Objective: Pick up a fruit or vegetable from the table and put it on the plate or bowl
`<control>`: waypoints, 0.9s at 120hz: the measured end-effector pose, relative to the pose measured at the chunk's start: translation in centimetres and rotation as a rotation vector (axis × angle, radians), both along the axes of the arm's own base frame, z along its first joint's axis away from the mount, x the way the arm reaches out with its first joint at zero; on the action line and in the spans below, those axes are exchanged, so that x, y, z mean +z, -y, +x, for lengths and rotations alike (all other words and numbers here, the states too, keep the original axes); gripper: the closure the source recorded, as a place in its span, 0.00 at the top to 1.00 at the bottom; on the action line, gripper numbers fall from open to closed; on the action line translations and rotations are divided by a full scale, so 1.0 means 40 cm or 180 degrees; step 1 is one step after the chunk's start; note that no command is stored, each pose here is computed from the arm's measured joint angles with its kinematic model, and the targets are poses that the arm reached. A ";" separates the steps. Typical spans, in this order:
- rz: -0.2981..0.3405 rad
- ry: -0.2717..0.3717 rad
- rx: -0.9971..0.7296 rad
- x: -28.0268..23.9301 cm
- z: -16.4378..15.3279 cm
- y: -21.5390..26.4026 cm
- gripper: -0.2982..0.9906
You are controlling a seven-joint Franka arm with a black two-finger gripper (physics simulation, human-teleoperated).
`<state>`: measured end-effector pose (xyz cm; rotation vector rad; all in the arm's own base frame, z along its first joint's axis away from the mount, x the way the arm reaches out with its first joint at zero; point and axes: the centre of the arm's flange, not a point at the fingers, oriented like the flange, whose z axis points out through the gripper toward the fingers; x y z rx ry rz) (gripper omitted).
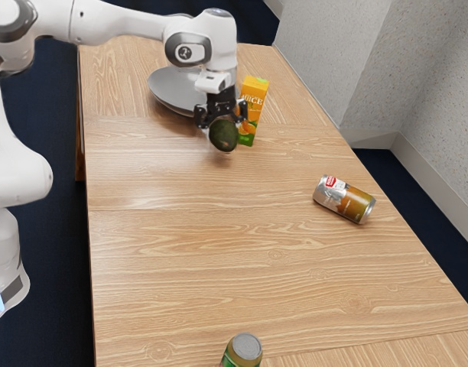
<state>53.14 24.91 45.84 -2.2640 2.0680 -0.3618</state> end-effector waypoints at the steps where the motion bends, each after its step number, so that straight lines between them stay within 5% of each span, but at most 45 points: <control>1: -0.0006 0.0002 0.0006 0.004 -0.003 -0.001 0.56; 14: 0.0004 0.0023 -0.0019 0.077 -0.022 0.034 0.53; 40: 0.0498 -0.0184 0.0784 0.242 -0.161 -0.097 0.55; 78: 0.0388 0.0012 0.1726 0.107 -0.238 -0.445 0.58; 108: 0.0590 0.0793 0.1883 0.082 -0.194 -0.571 0.58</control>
